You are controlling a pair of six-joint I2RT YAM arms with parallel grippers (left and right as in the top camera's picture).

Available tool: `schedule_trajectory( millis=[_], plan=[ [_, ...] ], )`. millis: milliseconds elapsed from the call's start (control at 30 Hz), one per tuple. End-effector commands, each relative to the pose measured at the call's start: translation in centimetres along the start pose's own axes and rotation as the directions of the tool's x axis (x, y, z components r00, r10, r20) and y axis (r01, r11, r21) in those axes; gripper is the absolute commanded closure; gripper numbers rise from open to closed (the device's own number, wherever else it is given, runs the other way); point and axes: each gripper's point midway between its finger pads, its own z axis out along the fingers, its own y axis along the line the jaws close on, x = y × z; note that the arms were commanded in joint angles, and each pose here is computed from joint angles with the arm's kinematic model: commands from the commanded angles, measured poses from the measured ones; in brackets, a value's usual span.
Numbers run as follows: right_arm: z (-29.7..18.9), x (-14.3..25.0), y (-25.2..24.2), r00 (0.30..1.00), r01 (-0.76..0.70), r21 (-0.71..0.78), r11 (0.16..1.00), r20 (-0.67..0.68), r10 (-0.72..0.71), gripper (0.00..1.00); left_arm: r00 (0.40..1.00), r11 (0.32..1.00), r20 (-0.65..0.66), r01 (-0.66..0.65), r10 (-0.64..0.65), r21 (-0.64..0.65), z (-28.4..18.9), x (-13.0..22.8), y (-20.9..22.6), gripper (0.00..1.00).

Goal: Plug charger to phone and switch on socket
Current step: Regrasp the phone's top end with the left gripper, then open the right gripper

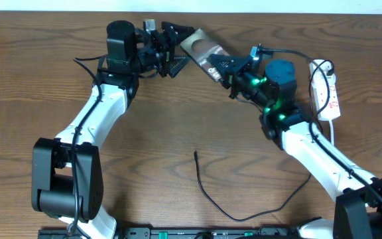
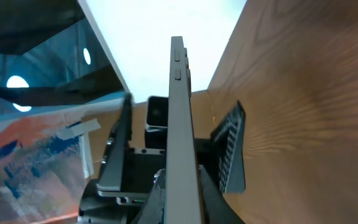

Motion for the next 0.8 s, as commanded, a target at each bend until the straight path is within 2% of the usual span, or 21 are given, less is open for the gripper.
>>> schedule_trajectory(
  millis=[0, 367, 467, 567, 733, 767],
  plan=[
    [0.4, 0.6, 2.0, 0.998, -0.041, -0.051, 0.998, 0.049, 0.044, 0.99, 0.998, 0.998, 0.043, -0.053, 0.051, 0.042, -0.4, -0.5, -1.8, 0.1],
    [1.0, 2.1, 1.9, 0.994, -0.092, -0.057, 0.994, 0.053, 0.095, 0.99, 0.998, 0.997, 0.017, -0.062, 0.062, 0.039, 0.8, 1.0, -1.8, 0.12],
    [1.1, 2.2, 1.9, 0.991, -0.119, -0.058, 0.991, 0.048, 0.122, 0.99, 0.998, 0.997, 0.016, -0.063, 0.063, 0.038, 1.0, 1.2, -1.8, 0.16],
    [1.1, 2.4, 2.0, 0.99, -0.129, -0.06, 0.99, 0.044, 0.132, 0.99, 0.998, 0.997, 0.016, -0.063, 0.063, 0.038, 1.0, 1.2, -1.8, 0.25],
    [1.2, 2.8, 2.0, 0.991, -0.129, -0.058, 0.99, 0.035, 0.131, 0.99, 0.998, 0.997, 0.015, -0.063, 0.063, 0.038, 1.0, 1.2, -1.8, 0.52],
    [1.2, 3.0, 1.9, 0.991, -0.129, -0.057, 0.99, 0.03, 0.13, 0.99, 0.998, 0.997, 0.016, -0.063, 0.063, 0.038, 1.0, 1.2, -1.8, 0.55]
  ],
)
